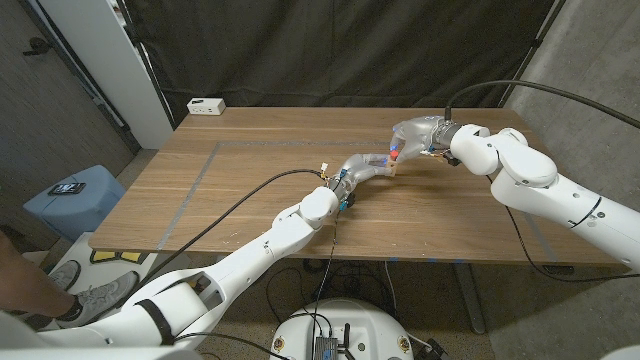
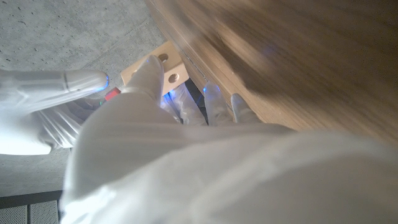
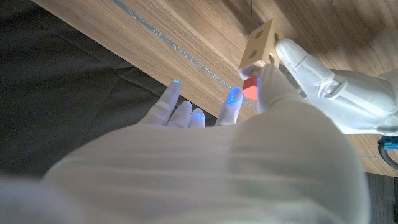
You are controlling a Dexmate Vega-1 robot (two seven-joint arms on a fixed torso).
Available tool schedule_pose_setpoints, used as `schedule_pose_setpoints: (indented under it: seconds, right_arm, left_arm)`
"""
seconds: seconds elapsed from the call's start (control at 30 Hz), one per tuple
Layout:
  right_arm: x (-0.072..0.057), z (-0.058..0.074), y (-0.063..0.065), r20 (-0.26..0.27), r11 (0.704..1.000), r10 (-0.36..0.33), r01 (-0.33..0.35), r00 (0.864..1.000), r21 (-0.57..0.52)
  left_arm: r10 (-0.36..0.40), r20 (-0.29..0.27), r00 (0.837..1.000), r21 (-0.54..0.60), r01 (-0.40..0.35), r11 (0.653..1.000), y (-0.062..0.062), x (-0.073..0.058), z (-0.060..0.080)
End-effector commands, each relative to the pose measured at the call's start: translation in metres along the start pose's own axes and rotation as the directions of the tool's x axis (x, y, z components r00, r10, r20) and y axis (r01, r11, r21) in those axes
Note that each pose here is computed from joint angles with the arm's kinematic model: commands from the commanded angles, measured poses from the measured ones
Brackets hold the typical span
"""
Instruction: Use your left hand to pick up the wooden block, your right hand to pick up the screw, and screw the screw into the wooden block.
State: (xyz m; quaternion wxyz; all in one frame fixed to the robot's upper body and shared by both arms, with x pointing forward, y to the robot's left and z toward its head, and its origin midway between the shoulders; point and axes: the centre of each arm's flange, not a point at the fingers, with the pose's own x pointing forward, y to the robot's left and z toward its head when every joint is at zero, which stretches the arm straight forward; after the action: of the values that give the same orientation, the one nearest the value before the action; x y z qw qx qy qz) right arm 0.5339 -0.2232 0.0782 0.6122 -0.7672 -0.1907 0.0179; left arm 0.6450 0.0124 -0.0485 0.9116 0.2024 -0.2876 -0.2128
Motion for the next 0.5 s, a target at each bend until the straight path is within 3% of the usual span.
schedule_pose_setpoints:
  seconds: [0.03,0.5]
  right_arm:
    - [-0.0002,0.0009,-0.002,0.015,1.0,-0.008,0.008,1.0,-0.022]
    - [0.0016,0.0052,-0.0053,0.028,0.998,0.004,-0.002,1.0,-0.068]
  left_arm:
    - [0.003,-0.003,1.0,-0.002,-0.003,1.0,0.0006,0.001,-0.0009]
    - [-0.003,-0.004,1.0,-0.001,0.003,1.0,-0.0001,0.0015,-0.0006]
